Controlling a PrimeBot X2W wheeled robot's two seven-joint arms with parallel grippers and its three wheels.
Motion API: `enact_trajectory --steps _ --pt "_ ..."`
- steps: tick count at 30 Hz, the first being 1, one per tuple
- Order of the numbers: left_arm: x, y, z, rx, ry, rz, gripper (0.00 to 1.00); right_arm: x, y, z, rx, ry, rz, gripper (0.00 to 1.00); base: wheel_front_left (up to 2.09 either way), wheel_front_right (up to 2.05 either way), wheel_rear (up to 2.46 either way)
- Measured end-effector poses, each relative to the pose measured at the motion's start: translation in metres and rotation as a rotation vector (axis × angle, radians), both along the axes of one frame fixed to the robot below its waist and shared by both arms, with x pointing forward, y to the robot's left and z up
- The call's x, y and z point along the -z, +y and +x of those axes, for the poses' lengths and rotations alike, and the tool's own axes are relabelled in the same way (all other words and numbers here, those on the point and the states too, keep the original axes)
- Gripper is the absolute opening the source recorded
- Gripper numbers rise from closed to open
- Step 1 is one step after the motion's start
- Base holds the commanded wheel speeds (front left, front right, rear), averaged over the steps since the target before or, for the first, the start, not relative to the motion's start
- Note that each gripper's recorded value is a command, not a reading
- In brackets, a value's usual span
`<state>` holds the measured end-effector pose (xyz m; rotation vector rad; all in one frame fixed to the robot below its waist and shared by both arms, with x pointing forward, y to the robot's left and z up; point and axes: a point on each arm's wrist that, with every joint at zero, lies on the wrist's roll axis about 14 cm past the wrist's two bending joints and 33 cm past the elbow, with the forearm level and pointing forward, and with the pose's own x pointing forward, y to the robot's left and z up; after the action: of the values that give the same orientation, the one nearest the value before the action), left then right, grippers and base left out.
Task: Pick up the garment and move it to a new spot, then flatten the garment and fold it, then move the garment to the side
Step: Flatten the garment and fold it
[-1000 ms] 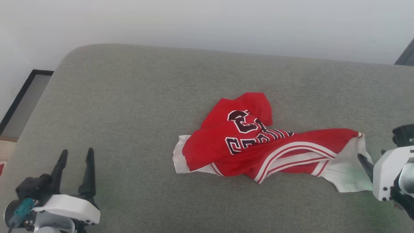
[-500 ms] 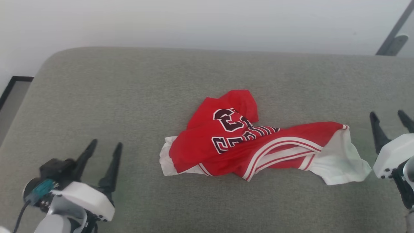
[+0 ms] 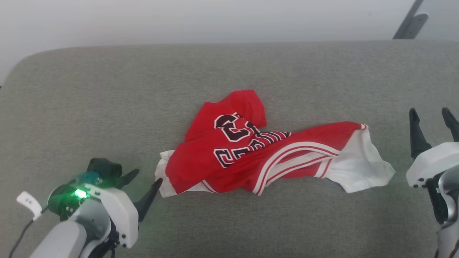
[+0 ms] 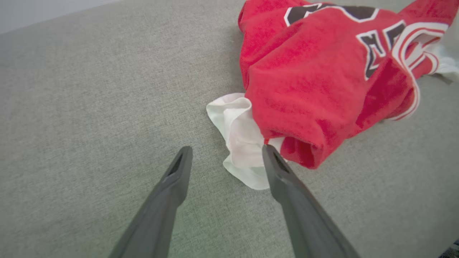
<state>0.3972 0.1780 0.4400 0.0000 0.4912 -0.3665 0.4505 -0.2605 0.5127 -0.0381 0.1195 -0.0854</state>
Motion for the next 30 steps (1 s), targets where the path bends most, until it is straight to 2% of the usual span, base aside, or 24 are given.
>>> enact_trajectory --steps 8,13,17,18,19,20,21,30 --pt "0.033 -0.011 0.007 0.047 0.182 0.034 1.0 -0.018 0.001 -0.001 0.01 -0.138 -0.015 1.0 0.0 0.0 0.0" --pt "0.043 -0.017 0.014 0.073 0.241 0.063 1.0 -0.011 0.006 -0.003 0.011 -0.139 -0.005 1.0 0.0 0.0 0.0" --pt "0.055 -0.021 0.013 0.071 0.348 0.065 1.0 -0.004 0.009 -0.004 0.008 -0.124 -0.004 1.0 0.0 0.0 0.0" --pt "0.058 -0.022 0.011 0.078 0.374 0.075 0.84 -0.003 0.01 -0.004 0.006 -0.12 -0.007 1.0 0.0 0.0 0.0" --pt "0.06 -0.022 0.012 0.077 0.4 0.083 0.43 -0.003 0.01 -0.003 0.004 -0.119 -0.008 1.0 0.0 0.0 0.0" --pt "0.06 -0.022 0.012 0.077 0.4 0.083 0.43 -0.003 0.01 -0.003 0.004 -0.119 -0.008 1.0 0.0 0.0 0.0" --pt "0.061 -0.022 0.012 0.077 0.422 0.091 0.0 -0.002 0.011 -0.003 0.002 -0.115 -0.008 1.0 0.0 0.0 0.0" --pt "0.064 -0.027 0.01 0.137 0.487 0.17 0.0 0.006 0.019 -0.001 -0.021 -0.094 -0.014 1.0 0.0 0.0 0.0"
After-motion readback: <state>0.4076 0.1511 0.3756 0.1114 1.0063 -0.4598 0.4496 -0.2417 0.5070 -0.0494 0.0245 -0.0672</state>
